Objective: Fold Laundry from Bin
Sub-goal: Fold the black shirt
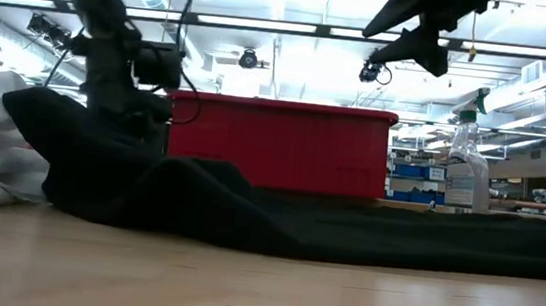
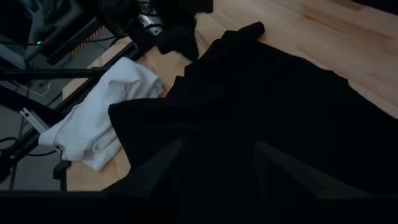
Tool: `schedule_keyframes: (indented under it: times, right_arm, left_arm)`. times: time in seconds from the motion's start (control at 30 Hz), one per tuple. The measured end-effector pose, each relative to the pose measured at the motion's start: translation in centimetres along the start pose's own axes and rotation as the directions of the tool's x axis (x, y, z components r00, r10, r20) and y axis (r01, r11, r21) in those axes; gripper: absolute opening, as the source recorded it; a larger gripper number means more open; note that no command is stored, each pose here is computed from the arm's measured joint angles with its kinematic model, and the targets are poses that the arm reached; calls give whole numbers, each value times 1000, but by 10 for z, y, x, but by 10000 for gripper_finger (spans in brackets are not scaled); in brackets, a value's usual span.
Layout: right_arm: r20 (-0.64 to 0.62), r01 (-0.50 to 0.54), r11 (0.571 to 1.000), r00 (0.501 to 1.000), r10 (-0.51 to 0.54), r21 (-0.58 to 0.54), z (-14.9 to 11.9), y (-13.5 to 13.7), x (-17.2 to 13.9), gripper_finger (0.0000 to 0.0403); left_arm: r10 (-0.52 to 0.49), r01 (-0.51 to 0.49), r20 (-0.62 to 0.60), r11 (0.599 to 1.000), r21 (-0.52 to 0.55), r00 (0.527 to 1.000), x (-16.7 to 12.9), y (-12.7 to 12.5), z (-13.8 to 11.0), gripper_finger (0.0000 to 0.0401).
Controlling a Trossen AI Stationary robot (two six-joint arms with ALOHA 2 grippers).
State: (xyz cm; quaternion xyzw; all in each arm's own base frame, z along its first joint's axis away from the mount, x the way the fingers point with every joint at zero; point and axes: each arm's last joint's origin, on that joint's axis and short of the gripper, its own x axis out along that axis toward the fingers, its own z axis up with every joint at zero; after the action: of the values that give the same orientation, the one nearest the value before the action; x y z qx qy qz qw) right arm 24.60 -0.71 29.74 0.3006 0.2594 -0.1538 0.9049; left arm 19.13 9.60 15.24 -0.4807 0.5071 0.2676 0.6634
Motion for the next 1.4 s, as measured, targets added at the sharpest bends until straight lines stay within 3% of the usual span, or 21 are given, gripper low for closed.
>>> schedule_keyframes:
  times: [0.07,0.17,0.43,0.6,0.7,0.87,0.93,1.03,1.17,1.3,1.4]
  right_arm:
    - [2,0,1000,1000,0,-3,0,0,0,201]
    - [12,2,1000,1000,-2,-14,2,-1,0,201]
    - [18,5,1000,1000,-5,-8,4,-3,0,201]
    - [20,0,1000,1000,0,-6,4,-3,0,201]
    - [21,-1,1000,1000,1,-6,5,-3,0,201]
    - [21,-1,1000,1000,1,-6,5,-3,0,201]
    - [21,-1,1000,1000,1,-6,5,-3,0,201]
    - [23,-3,1000,1000,3,-8,5,-3,-1,201]
    - [42,-18,1000,999,18,2,6,-2,-7,197]
    - [48,-24,1000,999,24,-1,7,-2,-10,193]
    - [30,-47,999,998,47,-4,6,-1,-10,191]
  left_arm:
    - [-42,42,-34,999,-7,999,4,-1,-7,172]
    - [39,-39,-67,999,1,997,8,-1,-18,172]
    - [132,-133,26,990,45,991,14,-16,-31,172]
    - [128,-130,76,991,34,989,15,-20,-30,165]
    - [129,-133,87,990,43,988,15,-21,-29,131]
    - [126,-133,89,988,76,988,15,-21,-29,20]
    - [117,-125,99,988,88,988,12,-22,-28,10]
    - [95,-107,111,988,107,989,-7,-29,-30,4]
    - [88,-106,117,982,159,989,-53,-46,-50,2]
    - [100,-114,141,989,91,985,-88,-48,-75,1]
    - [136,-140,115,990,25,984,-87,-41,-89,1]
